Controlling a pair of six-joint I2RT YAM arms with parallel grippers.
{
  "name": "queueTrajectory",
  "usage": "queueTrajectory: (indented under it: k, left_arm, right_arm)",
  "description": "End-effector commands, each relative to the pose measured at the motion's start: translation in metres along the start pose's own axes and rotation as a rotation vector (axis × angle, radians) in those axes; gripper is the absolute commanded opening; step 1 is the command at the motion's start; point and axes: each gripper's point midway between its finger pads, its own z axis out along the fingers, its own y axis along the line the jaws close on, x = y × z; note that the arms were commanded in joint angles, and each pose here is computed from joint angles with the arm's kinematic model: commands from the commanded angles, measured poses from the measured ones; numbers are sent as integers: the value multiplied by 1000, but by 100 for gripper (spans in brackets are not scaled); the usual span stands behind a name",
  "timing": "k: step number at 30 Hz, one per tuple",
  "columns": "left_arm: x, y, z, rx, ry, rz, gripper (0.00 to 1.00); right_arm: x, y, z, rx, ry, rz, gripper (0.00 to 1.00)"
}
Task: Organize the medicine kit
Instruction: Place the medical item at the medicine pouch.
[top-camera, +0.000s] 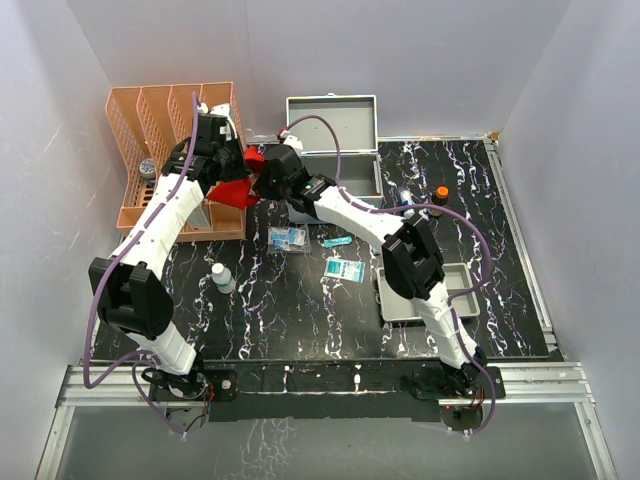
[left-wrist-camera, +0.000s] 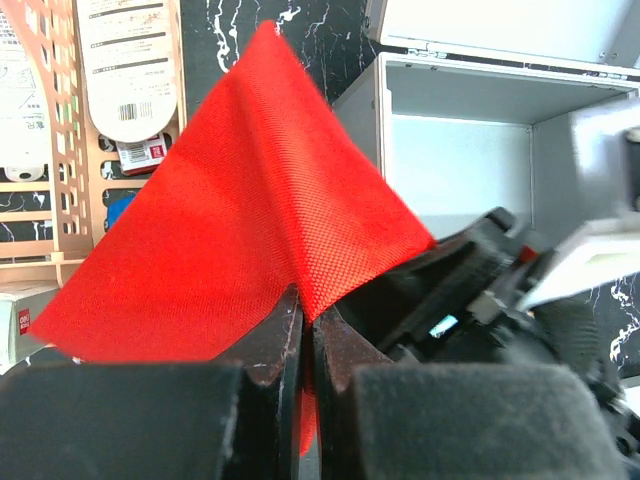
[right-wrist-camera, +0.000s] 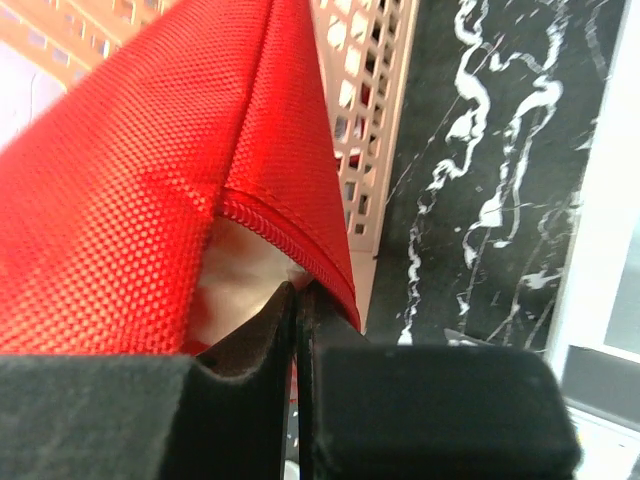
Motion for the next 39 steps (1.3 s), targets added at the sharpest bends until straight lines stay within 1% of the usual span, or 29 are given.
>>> queueTrajectory:
  k: [1,3,5,9,15,16,20,22,25,30,35,39]
  left_arm:
    - [-17,-13,-10,44,-47,-5,0]
    - [-17,-13,-11,46,-46,-5,0]
    - [-16,-13,-11,46,-44,-5,0]
    - [-12,-12,-11,44,-33,-3,0]
    - [-13,-12,-10,43,-36,-2,0]
    - [-13,-12,-11,41,-36,0,0]
    - [-12,-11,-11,37,-32,12,0]
    - [-9,-11,-11,39,-23,17,0]
    - [-5,-9,-9,39,-8,23,0]
    - [0,-9,-7,43,16,32,0]
    - [-2,-15,-8,71,19,25,0]
    - [-1,-17,-8,80,26,17,0]
  right_arm:
    - [13,30,0,-98,91,45,0]
    - [16,31,2,-114,98,57,0]
    - [10,39,2,-156,69,62,0]
    - [-8,64,-12,-290,-2,104,0]
    - [-26,77,-33,-389,-48,136,0]
    - [-28,78,-35,-392,-47,127,5]
    - [-51,81,-55,-386,-105,92,25]
    - [-62,80,-68,-382,-150,68,32]
    - [-75,78,-85,-369,-189,44,38]
    - [-86,66,-106,-303,-228,7,41]
    - [-84,44,-112,-234,-221,1,41]
    - [-83,37,-111,-190,-201,-24,38]
